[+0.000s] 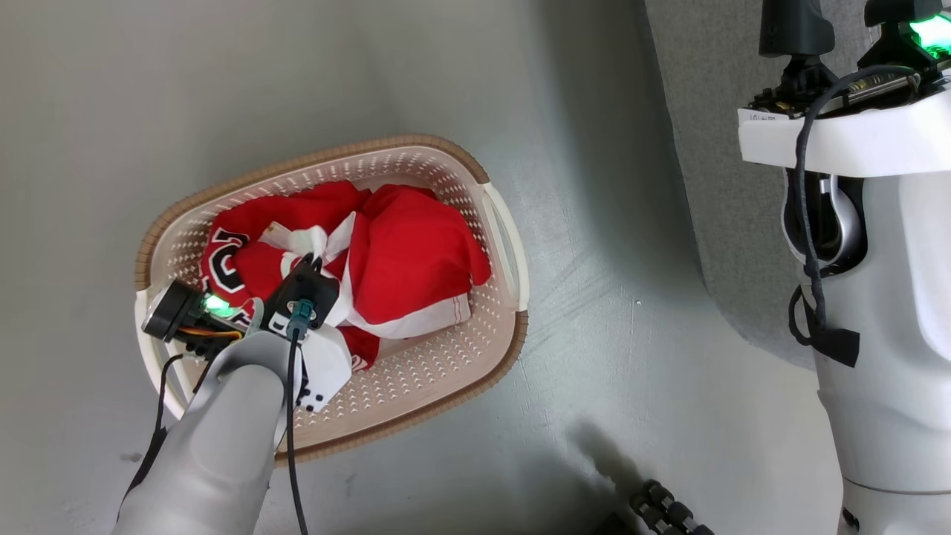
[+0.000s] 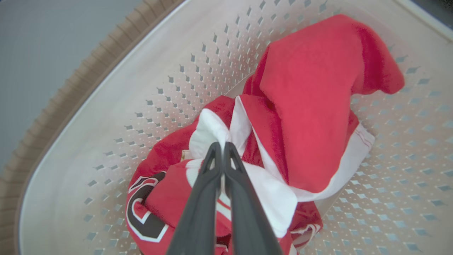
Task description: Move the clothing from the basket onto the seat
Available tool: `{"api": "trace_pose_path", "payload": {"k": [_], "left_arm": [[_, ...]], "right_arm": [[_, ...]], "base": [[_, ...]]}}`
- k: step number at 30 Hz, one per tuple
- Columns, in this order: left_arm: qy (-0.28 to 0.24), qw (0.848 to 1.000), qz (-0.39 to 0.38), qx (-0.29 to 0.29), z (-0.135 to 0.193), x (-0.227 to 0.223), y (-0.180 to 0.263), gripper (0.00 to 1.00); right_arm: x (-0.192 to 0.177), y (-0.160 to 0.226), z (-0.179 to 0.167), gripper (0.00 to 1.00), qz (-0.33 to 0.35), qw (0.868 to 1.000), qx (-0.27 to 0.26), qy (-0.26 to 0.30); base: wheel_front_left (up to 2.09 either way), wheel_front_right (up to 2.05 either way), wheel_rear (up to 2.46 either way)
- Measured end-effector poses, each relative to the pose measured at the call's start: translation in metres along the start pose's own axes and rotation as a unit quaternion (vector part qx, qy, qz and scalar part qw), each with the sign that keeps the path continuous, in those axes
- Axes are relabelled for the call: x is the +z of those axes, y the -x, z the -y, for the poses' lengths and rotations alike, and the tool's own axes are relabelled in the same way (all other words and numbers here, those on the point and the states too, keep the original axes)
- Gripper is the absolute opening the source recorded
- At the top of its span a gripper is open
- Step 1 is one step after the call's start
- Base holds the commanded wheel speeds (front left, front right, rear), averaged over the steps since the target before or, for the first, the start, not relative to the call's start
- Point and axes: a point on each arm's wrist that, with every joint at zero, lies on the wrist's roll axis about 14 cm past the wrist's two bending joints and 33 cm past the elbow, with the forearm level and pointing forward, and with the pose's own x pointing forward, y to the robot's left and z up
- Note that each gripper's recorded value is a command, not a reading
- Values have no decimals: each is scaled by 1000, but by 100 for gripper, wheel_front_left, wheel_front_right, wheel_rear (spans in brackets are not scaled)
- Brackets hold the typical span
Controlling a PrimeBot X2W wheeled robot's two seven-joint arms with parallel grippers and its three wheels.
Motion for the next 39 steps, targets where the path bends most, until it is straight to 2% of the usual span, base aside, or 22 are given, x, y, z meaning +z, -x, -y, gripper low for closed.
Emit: {"api": "trace_pose_path", "payload": {"k": [11, 14, 19, 27, 39], "left_arm": [[11, 996, 81, 26, -14, 55, 13, 0], [13, 992, 122, 40, -22, 81, 21, 0], [18, 973, 217, 73, -42, 146, 41, 0], [25, 942, 315, 116, -65, 205, 90, 0], [-13, 906, 393, 155, -82, 248, 161, 0]], "right_arm": [[17, 2, -2, 100, 14, 1000, -2, -2], [21, 3, -4, 100, 16, 1000, -1, -3], [23, 10, -9, 100, 14, 1000, 1, -9], [36, 15, -18, 100, 22, 999, 7, -21], [53, 32, -32, 100, 28, 999, 19, -24]], "base": [[0, 0, 0], [0, 0, 0], [0, 0, 0], [0, 0, 0], [0, 0, 0]]}}
